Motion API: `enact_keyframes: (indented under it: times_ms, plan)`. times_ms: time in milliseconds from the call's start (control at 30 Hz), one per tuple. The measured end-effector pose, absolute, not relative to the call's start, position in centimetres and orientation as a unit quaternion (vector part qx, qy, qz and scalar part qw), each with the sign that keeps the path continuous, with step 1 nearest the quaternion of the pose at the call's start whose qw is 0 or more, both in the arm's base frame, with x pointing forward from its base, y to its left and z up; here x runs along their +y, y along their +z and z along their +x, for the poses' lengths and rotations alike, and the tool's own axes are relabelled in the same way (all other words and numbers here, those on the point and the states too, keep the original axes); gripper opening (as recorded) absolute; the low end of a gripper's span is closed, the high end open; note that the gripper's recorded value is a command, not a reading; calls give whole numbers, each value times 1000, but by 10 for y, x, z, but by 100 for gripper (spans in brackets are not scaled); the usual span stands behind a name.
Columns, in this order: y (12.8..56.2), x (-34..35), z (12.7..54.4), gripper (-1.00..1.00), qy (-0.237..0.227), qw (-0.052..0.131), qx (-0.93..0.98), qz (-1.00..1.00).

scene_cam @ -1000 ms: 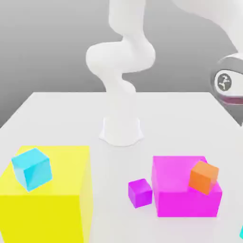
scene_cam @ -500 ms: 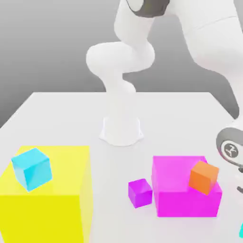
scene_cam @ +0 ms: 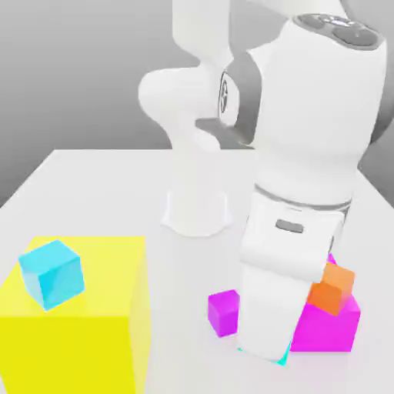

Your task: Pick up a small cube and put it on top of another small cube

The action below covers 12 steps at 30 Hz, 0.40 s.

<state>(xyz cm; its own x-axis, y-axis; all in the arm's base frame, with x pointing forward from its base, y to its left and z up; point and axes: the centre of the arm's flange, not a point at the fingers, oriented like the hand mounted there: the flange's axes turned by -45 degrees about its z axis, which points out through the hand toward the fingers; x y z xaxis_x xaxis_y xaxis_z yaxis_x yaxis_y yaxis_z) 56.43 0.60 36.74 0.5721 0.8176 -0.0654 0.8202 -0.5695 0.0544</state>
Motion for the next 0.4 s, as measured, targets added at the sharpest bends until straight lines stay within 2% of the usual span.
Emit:
enact_keyframes:
  times_ms: [100, 167, 267, 300, 400]
  plan:
    - [410, -104, 540, -100, -11, 26, 309, 951]
    - [439, -169, 510, -100, -4, 9, 199, 980]
    - [416, -175, 502, -100, 0, -1, 168, 986]
    - [401, -172, 503, 100, 0, -2, 169, 986]
    - [401, -167, 504, 100, 0, -2, 174, 985]
